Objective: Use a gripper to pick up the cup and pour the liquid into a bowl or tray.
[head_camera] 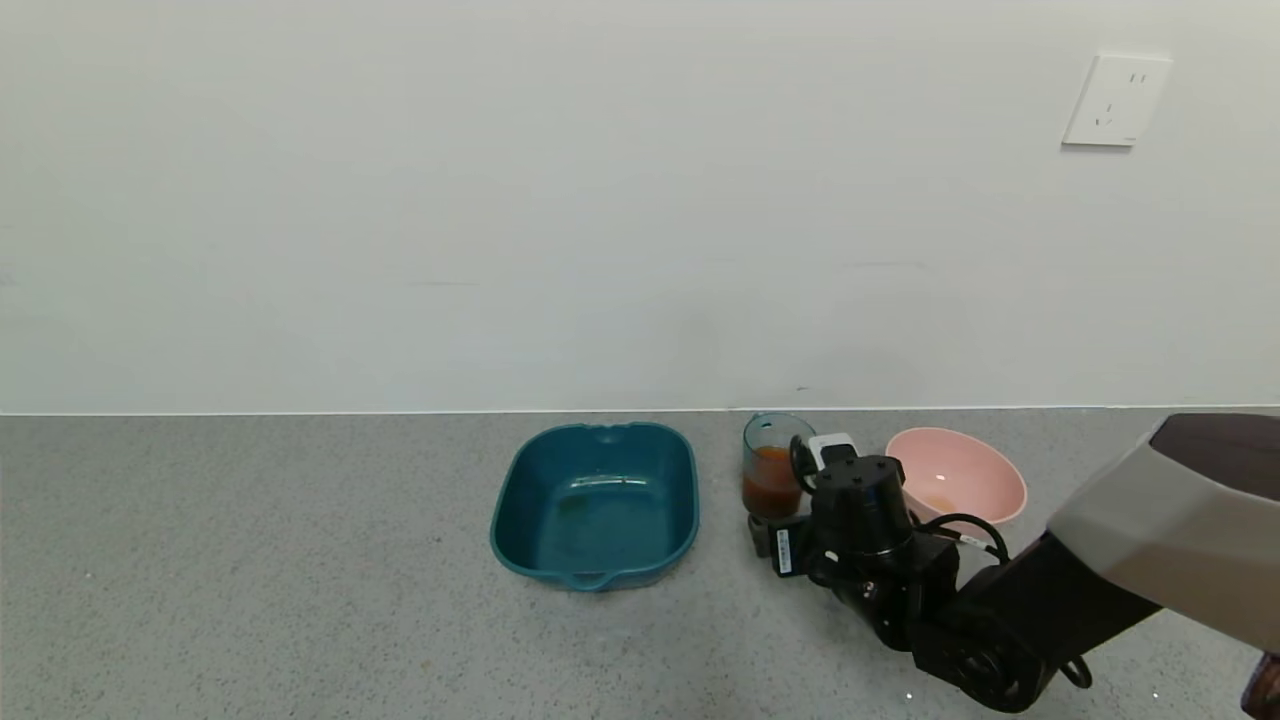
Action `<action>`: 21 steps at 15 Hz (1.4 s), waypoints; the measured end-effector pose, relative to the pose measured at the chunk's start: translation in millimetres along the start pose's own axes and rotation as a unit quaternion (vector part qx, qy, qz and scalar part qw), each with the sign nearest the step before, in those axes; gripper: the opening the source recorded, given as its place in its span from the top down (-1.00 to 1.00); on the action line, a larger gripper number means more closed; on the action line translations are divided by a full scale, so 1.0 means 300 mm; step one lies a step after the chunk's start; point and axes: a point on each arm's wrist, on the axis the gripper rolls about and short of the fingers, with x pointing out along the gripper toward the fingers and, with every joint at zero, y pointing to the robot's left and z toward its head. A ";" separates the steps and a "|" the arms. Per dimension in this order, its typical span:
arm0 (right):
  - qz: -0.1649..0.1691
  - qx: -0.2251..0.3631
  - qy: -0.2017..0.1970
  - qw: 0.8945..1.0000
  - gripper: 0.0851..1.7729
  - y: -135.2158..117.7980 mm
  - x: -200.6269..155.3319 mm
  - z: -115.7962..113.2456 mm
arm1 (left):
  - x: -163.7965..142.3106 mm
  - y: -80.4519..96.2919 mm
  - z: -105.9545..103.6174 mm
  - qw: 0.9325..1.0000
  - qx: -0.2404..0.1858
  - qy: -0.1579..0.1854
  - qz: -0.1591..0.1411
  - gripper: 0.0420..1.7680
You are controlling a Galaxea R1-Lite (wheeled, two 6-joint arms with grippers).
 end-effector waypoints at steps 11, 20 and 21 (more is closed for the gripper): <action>0.008 0.006 -0.067 0.998 -0.93 0.026 0.065 -0.039 | 0.000 0.000 0.000 1.000 0.000 0.000 0.000 -0.94; -0.001 -0.005 -0.115 0.993 -0.93 0.026 0.116 -0.082 | 0.000 0.000 0.000 1.000 0.000 0.000 0.000 -0.94; -0.001 -0.002 -0.122 0.992 -0.93 0.027 0.121 -0.083 | 0.000 0.000 0.000 1.000 0.000 0.000 0.000 -0.94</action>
